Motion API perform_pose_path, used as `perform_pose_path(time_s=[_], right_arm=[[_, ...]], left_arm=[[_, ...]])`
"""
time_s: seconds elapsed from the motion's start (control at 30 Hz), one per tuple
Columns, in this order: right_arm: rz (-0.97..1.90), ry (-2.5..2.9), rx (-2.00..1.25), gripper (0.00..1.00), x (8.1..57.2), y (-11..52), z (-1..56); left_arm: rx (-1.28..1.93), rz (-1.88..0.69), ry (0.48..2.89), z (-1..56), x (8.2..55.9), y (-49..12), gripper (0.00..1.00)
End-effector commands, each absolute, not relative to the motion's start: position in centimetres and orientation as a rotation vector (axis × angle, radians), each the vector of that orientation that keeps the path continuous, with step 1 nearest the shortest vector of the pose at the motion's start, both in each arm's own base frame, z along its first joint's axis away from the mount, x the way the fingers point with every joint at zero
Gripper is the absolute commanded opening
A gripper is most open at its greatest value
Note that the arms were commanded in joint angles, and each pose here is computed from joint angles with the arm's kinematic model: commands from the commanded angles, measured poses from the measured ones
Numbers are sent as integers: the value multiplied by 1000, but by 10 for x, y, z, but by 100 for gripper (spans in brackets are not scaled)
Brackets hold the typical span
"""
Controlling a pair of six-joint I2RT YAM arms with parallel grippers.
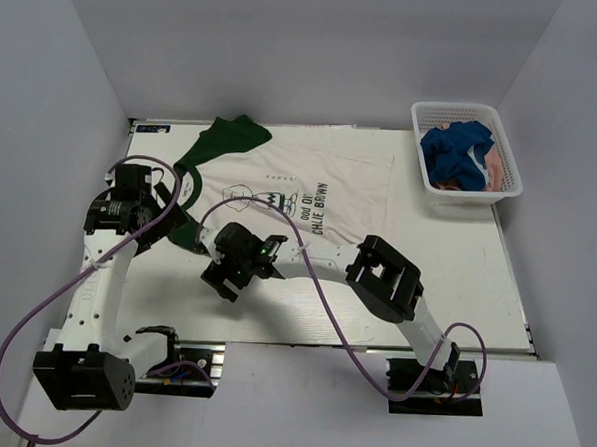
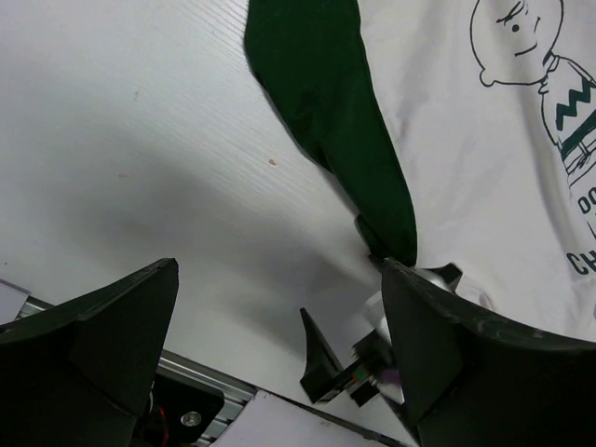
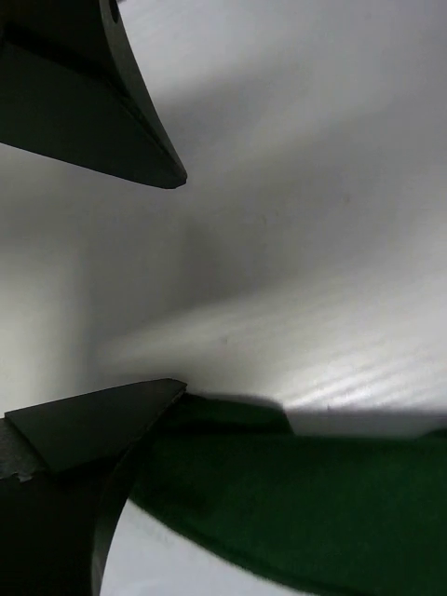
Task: Fold and stack the t-shirts
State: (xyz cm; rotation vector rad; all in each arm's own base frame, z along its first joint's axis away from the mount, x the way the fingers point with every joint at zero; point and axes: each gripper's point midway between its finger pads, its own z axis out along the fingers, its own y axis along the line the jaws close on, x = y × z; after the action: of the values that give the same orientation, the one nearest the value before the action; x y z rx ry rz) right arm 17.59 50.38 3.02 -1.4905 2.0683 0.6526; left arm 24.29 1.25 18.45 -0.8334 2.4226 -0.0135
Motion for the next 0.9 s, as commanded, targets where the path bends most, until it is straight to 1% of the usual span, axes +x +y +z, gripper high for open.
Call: perform_pose_path(time_s=[0.0,0.1,0.3,0.43,0.47,0.57,0.7,0.87], right_arm=[[630,2113,-1398,89,203,506,35],[632,2160,-1398,86,204,501,26],[639,2111,-1373,86,207,501,45],[611,2089,-1339,86,216,500,54],[563,2097,-1319,86,225,495,52],[556,2126,-1328,85,223,491,46],[582,2098,-1311,85,220,491,62],[563,2083,-1254,85,228,488,73]], left_arm=[[-816,4,2375,193,243,18,100],[-811,-10,2370,195,243,16,100],[-806,-33,2382,189,243,13,100],[-810,-26,2400,184,242,13,100],[-808,-29,2391,185,244,13,100],[-796,-36,2407,182,243,11,100],[-798,-33,2415,178,244,11,100],[-793,-47,2411,175,246,10,100]])
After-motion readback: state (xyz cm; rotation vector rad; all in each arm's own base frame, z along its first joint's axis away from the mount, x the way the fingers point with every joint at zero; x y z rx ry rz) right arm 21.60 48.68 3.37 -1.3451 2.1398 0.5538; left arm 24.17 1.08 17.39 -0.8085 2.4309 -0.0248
